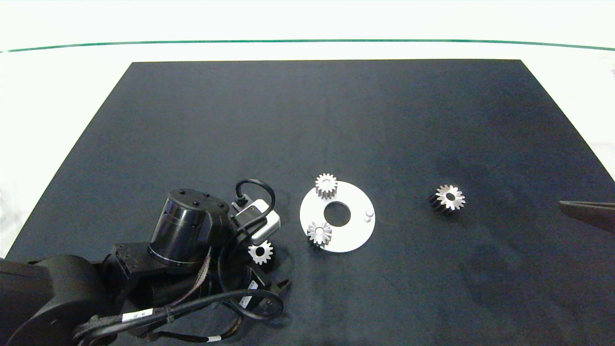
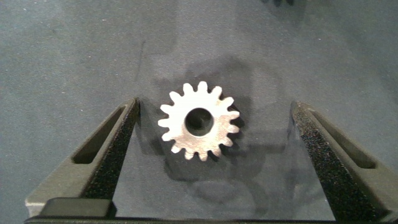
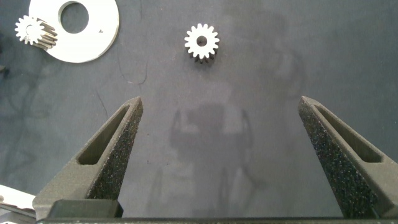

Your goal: Remove an incorrectly installed larger gear and replace it with the correct smaller gear

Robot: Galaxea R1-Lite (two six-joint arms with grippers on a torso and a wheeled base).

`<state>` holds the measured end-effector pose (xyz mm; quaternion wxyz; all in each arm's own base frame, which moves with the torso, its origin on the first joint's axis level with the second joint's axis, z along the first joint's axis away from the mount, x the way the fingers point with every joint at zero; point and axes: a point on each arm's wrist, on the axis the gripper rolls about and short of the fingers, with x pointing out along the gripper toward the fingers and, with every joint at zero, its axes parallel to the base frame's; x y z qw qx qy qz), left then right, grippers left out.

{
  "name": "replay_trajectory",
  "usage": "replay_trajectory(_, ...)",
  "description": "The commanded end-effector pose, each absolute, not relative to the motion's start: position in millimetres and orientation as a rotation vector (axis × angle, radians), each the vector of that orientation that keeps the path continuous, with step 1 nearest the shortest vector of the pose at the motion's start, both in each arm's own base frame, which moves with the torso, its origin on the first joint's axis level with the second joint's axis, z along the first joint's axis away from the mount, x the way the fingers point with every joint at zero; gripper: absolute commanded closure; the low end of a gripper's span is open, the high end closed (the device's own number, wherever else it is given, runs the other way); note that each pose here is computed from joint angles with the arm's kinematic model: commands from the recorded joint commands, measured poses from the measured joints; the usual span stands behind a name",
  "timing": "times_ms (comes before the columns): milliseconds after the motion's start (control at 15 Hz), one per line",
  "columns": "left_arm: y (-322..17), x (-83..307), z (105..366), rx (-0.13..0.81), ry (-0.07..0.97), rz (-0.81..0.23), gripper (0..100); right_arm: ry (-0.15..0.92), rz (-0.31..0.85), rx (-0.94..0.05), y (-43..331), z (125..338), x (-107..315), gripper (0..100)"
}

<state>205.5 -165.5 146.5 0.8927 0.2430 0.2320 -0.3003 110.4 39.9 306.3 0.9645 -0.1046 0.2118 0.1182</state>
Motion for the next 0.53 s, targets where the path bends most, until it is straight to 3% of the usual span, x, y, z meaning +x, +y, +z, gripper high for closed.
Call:
replay_trajectory(67,-163.0,208.8,146.6,0.503,0.482,-0.608,7,0.433,0.240,-0.214,40.3,305.8,111.2,0)
replay_trajectory(533,-163.0,208.9,148.3,0.498,0.476,-0.607,22,0.433,0.240,-0.214,40.5,305.7,111.7,0)
